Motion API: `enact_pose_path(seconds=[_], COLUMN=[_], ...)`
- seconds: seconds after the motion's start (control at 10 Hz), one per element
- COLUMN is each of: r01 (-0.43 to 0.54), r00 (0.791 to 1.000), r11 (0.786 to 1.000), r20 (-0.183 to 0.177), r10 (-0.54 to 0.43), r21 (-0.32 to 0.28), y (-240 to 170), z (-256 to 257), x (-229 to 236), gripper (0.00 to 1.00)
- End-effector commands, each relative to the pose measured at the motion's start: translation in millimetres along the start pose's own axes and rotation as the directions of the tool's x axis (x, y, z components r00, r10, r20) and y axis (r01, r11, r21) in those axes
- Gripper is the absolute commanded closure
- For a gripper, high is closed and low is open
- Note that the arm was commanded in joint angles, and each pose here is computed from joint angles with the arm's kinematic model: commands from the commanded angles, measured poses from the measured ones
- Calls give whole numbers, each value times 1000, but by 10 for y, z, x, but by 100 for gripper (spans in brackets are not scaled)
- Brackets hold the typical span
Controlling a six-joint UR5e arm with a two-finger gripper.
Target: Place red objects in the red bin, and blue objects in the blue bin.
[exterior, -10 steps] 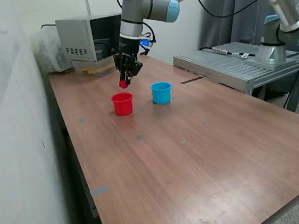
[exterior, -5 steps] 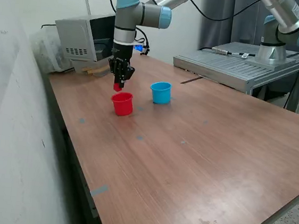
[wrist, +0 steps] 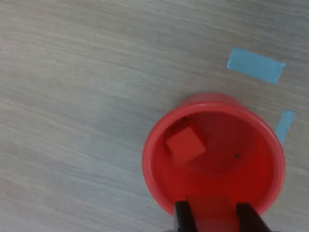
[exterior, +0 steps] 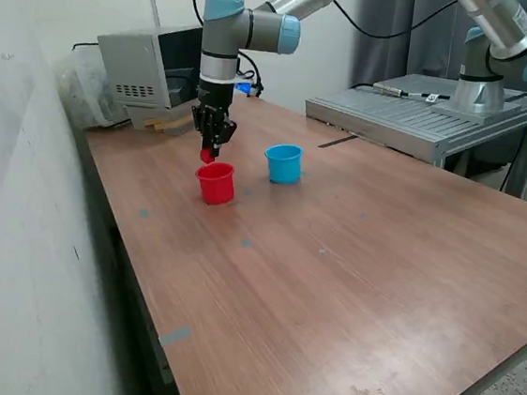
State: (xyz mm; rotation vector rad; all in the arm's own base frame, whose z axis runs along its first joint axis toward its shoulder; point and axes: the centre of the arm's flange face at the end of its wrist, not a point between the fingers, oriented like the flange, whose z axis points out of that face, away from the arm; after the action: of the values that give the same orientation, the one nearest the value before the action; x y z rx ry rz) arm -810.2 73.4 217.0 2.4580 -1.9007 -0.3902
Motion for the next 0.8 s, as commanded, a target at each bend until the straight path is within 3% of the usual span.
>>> enact_pose_path(seconds=[0.0,0.3,0.4,0.7], r01=[-2,-7,-10,-7], r00=[1000,1000,1000,1000], r11=[1000,1000,1000,1000], r20=[8,11,11,7], r10=[2,7,10,7], r21=[7,21,23,22], y=[-22,-58,-65,-57], z=[16,54,65,64], x=[-41,-56,-50,-24], gripper=[100,100,0,0])
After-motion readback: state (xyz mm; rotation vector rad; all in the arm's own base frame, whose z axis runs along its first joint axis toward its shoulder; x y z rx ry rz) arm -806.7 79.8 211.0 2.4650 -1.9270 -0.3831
